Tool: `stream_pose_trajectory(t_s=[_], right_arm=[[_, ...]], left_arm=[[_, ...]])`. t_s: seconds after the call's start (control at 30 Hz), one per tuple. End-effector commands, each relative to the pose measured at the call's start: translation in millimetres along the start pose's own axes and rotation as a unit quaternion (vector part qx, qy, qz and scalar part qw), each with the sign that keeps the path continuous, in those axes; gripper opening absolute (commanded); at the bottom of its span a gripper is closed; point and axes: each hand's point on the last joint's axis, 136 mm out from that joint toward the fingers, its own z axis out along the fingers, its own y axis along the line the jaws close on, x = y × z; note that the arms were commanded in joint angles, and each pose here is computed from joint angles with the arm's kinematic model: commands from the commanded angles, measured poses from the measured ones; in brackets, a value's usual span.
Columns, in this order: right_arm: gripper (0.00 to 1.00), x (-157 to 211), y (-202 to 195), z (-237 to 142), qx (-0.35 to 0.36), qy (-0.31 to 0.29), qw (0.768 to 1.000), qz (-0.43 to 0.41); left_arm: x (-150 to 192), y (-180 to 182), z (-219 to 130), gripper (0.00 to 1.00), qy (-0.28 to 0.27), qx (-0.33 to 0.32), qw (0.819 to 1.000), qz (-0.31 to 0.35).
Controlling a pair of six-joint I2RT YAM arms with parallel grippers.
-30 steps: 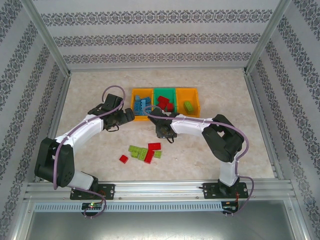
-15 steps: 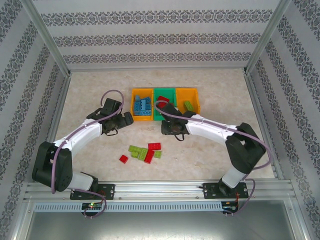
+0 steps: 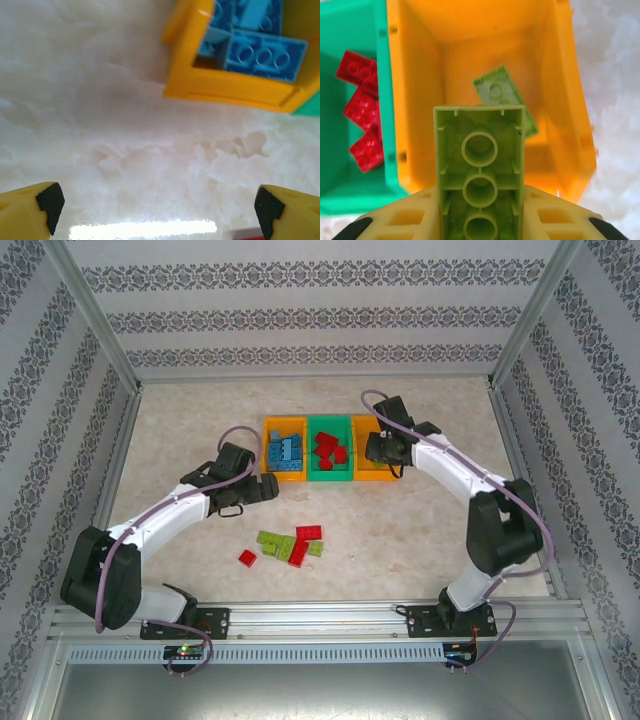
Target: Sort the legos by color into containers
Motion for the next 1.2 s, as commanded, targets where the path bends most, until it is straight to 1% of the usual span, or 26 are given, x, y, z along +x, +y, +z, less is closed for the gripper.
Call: stream_pose_trajectory(t_s=[0.0, 0.13, 0.27, 0.4, 0.43, 0.53, 0.63, 0.7, 0.8, 0.9, 1.0, 1.07, 1.17], right_arm=[[0.23, -12.0, -2.6, 14.6, 0.003, 0.026, 0.999, -0.030], [0.30, -26.1, -3.0, 30.3, 0.005, 0.041, 0.999, -0.026], [0.35, -37.1, -8.4, 40.8, 0.014, 0.044, 0.999, -0.014], [0.42, -43.7, -8.6, 41.0, 0.010, 0.040, 0.999, -0.014], [0.46, -43.7, -8.5, 40.0, 0.011, 0.041, 0.999, -0.016], [0.62, -42.6, -10.0, 35.0, 0.012, 0.039, 0.999, -0.017], [0.69, -36.9, -7.9, 25.3, 0.002, 0.037, 0.999, -0.016], [0.72, -29.5, -5.3, 15.6, -0.004, 0.034, 0.999, -0.020], [0.74, -9.3, 5.3, -1.3, -0.017, 0.029, 0.999, -0.040], [0.77, 21.5, 24.8, -17.2, -0.042, 0.022, 0.994, -0.094], [0.78, 62.8, 49.3, -28.6, -0.081, 0.018, 0.979, -0.189], [0.79, 96.5, 63.1, -32.4, -0.112, 0.032, 0.963, -0.243], [0.79, 144.9, 79.1, -35.1, -0.152, 0.063, 0.941, -0.296]], left_arm=[[12.9, -19.3, 3.5, 1.00, 0.012, 0.025, 0.998, 0.061], [28.1, -40.3, 7.1, 1.00, 0.030, 0.037, 0.993, 0.107], [34.3, -56.9, 12.9, 1.00, 0.042, 0.052, 0.990, 0.122], [37.4, -74.3, 16.9, 1.00, 0.052, 0.069, 0.986, 0.140], [38.6, -78.6, 17.7, 1.00, 0.055, 0.073, 0.985, 0.148], [43.8, -87.2, 20.5, 1.00, 0.066, 0.075, 0.980, 0.171], [46.9, -87.4, 23.8, 0.99, 0.073, 0.065, 0.979, 0.180], [46.2, -84.0, 25.1, 1.00, 0.071, 0.056, 0.980, 0.179], [39.6, -76.4, 23.4, 0.99, 0.057, 0.031, 0.983, 0.169], [31.9, -72.3, 20.1, 0.99, 0.043, 0.013, 0.985, 0.166], [25.1, -64.8, 17.6, 0.99, 0.037, -0.009, 0.986, 0.164], [20.1, -57.7, 15.8, 0.99, 0.036, -0.021, 0.987, 0.156], [12.9, -42.3, 13.2, 0.99, 0.036, -0.039, 0.990, 0.129]])
